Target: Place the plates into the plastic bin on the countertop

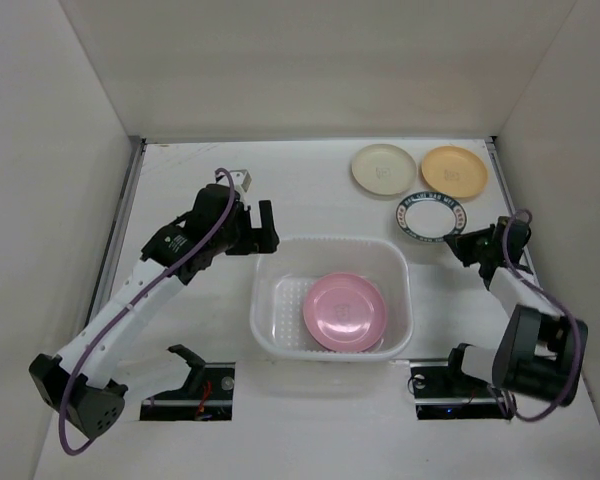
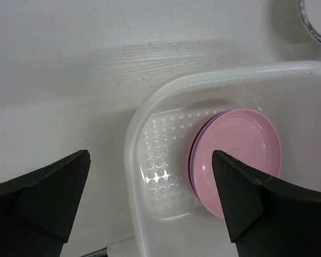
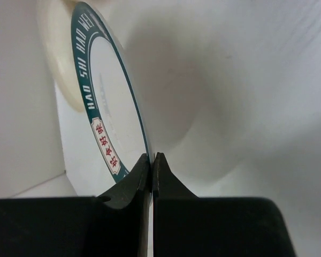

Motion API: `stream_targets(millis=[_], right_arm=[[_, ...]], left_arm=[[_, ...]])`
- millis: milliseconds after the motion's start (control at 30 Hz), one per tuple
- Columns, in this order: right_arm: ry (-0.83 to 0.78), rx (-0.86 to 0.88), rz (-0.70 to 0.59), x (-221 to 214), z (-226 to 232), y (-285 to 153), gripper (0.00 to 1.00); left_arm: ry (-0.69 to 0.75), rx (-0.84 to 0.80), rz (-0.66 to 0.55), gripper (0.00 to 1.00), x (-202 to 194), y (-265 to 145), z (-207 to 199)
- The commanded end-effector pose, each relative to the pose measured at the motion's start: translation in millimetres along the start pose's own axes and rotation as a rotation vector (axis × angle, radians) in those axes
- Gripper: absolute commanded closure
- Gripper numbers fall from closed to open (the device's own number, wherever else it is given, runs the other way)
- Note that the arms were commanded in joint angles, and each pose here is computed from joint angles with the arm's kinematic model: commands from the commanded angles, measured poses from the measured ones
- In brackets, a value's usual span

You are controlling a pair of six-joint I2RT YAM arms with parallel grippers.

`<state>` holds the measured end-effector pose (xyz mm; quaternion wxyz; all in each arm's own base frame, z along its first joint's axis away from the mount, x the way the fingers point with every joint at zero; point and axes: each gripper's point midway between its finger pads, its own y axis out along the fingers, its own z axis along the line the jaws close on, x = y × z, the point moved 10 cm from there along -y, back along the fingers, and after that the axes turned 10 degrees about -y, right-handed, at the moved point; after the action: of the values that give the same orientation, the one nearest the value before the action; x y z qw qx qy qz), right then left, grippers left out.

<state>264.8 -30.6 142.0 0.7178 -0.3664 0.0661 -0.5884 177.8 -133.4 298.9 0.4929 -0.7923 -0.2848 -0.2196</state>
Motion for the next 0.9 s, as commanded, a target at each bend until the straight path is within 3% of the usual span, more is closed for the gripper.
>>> stream_targets(millis=[0, 133, 367, 700, 867], right_arm=[[-0.083, 0.094, -0.108, 6.3, 48.2, -44.4, 1.00], [-0.184, 0.246, -0.151, 1.5, 89.8, -96.7, 1.00], [-0.518, 0.342, 0.138, -48.8, 125.9, -140.2, 1.00], [-0.886, 0.388, 0.458, -112.8, 117.9, -178.0, 1.00], [-0.999, 0.305, 0.587, -135.5, 96.1, -170.3, 0.99]], left_arm=[[-0.008, 0.011, -0.047, 0.00, 6.5, -1.6, 7.4], [-0.064, 0.044, -0.100, 0.00, 14.2, -1.7, 20.4], [-0.146, 0.124, -0.165, 0.00, 22.8, -7.7, 47.8], [-0.188, 0.128, -0.204, 0.00, 20.4, -14.0, 54.5], [-0.192, 0.129, -0.198, 0.00, 16.6, -13.2, 55.7]])
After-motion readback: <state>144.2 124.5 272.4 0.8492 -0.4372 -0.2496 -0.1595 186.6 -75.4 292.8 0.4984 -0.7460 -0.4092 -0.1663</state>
